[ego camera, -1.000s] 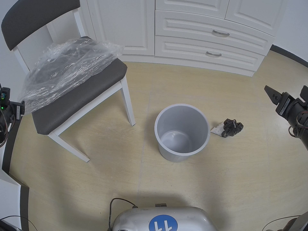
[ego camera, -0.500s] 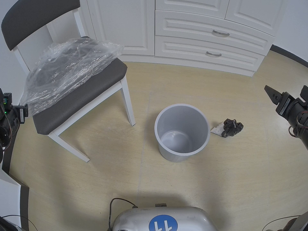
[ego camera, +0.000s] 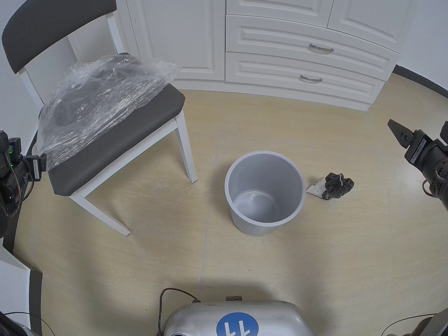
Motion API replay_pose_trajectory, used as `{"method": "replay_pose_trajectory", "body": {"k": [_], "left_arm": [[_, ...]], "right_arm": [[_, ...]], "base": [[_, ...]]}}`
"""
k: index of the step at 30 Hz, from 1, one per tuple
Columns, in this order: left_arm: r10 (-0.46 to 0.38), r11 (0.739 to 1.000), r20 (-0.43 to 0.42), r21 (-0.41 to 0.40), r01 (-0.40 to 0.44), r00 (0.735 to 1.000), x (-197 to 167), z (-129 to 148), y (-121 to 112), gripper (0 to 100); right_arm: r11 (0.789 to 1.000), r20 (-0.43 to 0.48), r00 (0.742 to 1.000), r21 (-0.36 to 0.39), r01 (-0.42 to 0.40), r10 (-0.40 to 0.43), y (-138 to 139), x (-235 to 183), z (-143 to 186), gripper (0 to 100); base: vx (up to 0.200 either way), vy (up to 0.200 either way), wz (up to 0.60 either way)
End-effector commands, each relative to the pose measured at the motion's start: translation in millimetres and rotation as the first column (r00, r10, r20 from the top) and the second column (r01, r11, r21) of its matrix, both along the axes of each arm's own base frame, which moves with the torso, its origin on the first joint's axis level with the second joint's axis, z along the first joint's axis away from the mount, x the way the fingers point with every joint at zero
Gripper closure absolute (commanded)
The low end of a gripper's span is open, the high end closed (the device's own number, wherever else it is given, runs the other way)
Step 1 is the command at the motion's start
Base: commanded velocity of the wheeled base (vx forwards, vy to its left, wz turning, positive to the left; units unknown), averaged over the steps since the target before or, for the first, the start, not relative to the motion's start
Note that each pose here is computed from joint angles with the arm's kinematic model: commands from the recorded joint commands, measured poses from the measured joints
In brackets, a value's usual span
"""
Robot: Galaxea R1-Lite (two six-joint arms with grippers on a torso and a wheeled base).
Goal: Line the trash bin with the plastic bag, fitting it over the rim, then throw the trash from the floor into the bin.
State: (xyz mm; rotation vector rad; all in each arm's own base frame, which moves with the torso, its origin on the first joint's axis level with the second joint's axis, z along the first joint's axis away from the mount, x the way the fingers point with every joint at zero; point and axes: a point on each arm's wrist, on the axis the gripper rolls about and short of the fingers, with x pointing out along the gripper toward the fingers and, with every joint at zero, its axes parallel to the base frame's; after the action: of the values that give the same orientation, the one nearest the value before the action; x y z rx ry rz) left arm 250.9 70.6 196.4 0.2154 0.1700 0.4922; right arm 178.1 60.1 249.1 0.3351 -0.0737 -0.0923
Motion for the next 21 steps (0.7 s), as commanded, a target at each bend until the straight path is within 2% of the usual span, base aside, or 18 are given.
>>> {"method": "replay_pose_trajectory", "body": {"k": [1,7,9,12,14,21], "left_arm": [[-0.010,1.000,-0.003,-0.001,0.010,1.000,2,-1,1,0],[-0.051,0.999,0.017,-0.002,0.051,0.999,8,-1,1,0],[-0.079,0.997,0.059,0.011,0.079,0.995,15,-2,2,0],[-0.092,0.996,0.076,0.017,0.091,0.993,17,-2,2,0],[-0.115,0.993,0.133,0.038,0.111,0.984,24,-3,4,0],[-0.116,0.993,0.145,0.041,0.112,0.982,28,-7,5,0]], "right_arm": [[1.000,0.007,1.000,0.003,0.001,-0.001,-1,-1,2,0],[1.000,0.027,1.000,0.011,-0.001,0.001,-2,-5,6,0],[1.000,0.032,0.999,0.015,-0.001,0.001,-2,-5,7,0],[1.000,0.032,0.999,0.015,-0.001,0.001,-2,-5,7,0],[1.000,0.033,0.999,0.017,-0.001,0.001,-2,-5,8,0],[1.000,0.039,0.999,0.018,-0.001,0.001,-3,-6,9,0]], "base": [[0.000,0.000,0.00],[0.000,0.000,0.00],[0.000,0.000,0.00],[0.000,0.000,0.00],[0.000,0.000,0.00],[0.000,0.000,0.00]]}}
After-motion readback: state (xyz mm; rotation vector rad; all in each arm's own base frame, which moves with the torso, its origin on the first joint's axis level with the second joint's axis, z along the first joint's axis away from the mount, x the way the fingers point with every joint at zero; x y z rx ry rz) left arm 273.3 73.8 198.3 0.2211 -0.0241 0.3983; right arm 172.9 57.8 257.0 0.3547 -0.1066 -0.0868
